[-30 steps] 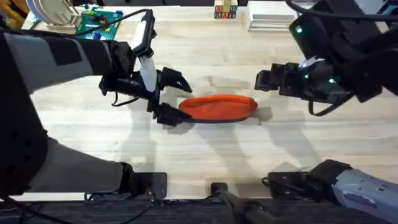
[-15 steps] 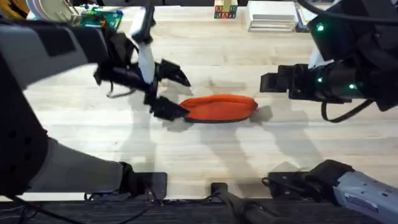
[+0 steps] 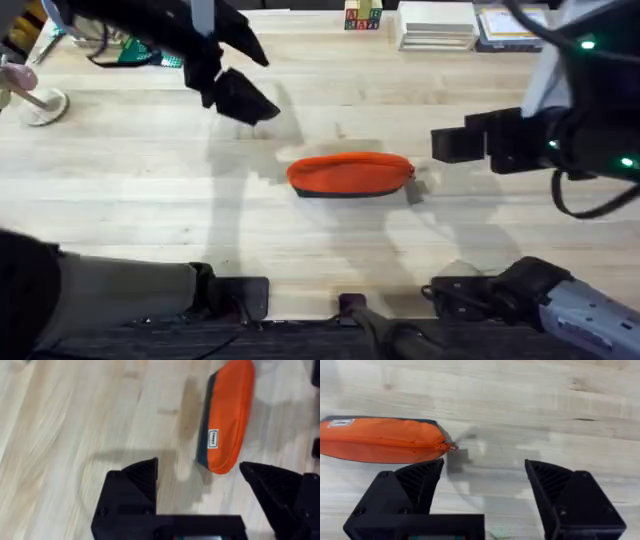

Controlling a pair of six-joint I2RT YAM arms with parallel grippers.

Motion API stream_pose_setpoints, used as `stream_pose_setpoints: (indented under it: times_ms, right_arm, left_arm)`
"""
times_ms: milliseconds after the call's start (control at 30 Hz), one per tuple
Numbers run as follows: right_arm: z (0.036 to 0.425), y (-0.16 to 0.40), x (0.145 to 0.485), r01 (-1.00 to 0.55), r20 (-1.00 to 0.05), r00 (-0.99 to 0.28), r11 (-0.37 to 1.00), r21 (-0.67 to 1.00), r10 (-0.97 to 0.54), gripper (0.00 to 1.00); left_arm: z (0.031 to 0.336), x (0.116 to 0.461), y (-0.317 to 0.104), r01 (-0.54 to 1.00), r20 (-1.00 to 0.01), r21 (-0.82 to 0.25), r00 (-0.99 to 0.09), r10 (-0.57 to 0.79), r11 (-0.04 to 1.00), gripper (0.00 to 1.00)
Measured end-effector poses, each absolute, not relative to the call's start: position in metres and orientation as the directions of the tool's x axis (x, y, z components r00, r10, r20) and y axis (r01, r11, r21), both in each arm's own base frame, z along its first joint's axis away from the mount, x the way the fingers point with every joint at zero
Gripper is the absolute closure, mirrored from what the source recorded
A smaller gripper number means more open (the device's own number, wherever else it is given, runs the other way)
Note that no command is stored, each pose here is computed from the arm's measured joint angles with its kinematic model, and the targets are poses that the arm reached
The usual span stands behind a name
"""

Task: Unzip the bag, pick up the pens from the table one at a time and place them inside, then zip the bag closed.

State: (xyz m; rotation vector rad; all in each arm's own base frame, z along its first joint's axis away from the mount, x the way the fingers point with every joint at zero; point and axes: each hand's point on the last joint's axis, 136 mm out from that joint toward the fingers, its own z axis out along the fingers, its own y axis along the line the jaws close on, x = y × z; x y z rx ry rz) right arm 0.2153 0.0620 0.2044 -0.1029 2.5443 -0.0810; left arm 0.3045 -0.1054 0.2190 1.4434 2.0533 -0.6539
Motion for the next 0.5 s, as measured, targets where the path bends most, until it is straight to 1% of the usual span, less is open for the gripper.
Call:
stream_pose_setpoints:
  times_ms: [167, 300, 400, 500]
  right_arm:
    - [0.217, 0.059, 0.21, -0.057, -0.606, -0.792, 0.997, -0.054, -0.078, 0.005]
    - [0.228, 0.056, 0.205, -0.057, -0.644, -0.762, 0.998, -0.032, -0.064, 0.005]
    - [0.233, 0.054, 0.202, -0.057, -0.664, -0.745, 0.998, -0.019, -0.055, 0.005]
    - [0.236, 0.053, 0.2, -0.057, -0.676, -0.735, 0.998, -0.012, -0.05, 0.005]
  left_arm:
    - [0.228, 0.304, -0.094, 0.873, -0.613, -0.124, -0.441, 0.656, 0.471, 0.004]
    - [0.231, 0.301, -0.091, 0.793, -0.572, -0.173, -0.564, 0.596, 0.584, 0.005]
    - [0.235, 0.297, -0.094, 0.74, -0.551, -0.21, -0.63, 0.548, 0.639, 0.005]
    - [0.237, 0.294, -0.097, 0.701, -0.531, -0.227, -0.671, 0.518, 0.676, 0.004]
